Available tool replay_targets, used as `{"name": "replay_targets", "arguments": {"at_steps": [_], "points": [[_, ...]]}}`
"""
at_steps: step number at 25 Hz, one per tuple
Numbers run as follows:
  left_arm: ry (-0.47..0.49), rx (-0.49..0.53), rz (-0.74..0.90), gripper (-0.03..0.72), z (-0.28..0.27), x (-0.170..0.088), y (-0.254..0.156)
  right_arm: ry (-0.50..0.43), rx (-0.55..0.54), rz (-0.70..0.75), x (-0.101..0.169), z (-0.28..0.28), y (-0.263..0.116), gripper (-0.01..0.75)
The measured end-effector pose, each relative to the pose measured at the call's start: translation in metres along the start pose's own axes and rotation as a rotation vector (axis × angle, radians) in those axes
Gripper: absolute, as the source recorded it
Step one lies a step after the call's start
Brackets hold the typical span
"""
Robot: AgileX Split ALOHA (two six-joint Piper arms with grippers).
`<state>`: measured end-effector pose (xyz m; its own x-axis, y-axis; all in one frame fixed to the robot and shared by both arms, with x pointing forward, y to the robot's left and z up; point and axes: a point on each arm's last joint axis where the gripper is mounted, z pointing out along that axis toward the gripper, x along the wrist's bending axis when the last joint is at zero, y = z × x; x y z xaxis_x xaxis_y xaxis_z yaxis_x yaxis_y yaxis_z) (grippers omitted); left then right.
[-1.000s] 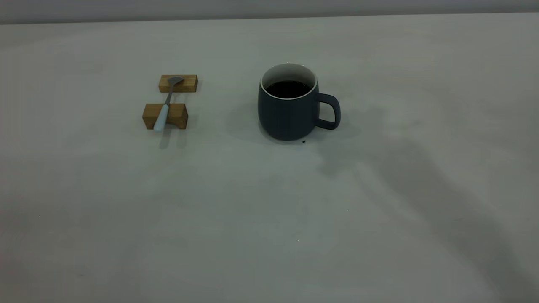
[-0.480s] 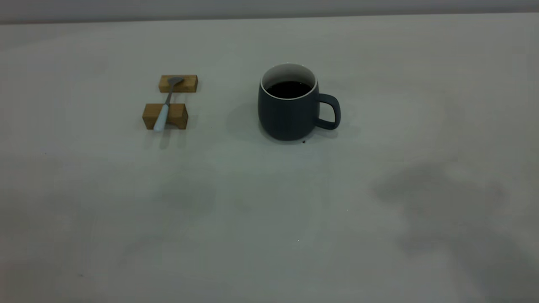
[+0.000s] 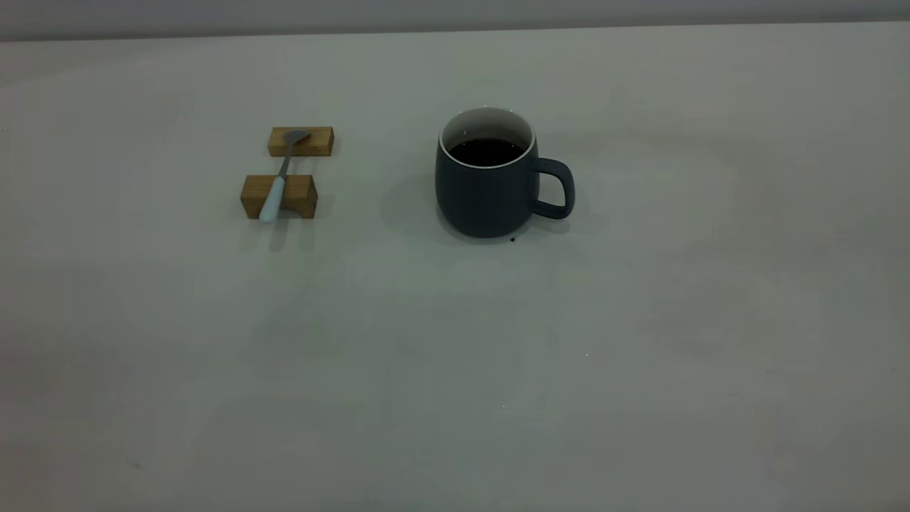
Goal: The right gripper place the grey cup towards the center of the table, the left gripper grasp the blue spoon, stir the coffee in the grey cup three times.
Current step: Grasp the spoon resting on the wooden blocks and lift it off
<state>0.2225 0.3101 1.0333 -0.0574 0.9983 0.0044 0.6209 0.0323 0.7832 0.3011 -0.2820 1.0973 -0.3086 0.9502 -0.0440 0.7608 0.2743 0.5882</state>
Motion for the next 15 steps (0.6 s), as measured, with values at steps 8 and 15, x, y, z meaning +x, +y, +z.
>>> {"name": "replay_targets", "arguments": {"at_steps": [8, 15], "points": [[0.000, 0.000, 0.000, 0.440, 0.000, 0.000, 0.000, -0.109, -0.201, 0.122, 0.001, 0.001, -0.061, 0.591], [0.000, 0.000, 0.000, 0.440, 0.000, 0.000, 0.000, -0.135, -0.266, 0.171, 0.002, 0.014, -0.079, 0.591]]}}
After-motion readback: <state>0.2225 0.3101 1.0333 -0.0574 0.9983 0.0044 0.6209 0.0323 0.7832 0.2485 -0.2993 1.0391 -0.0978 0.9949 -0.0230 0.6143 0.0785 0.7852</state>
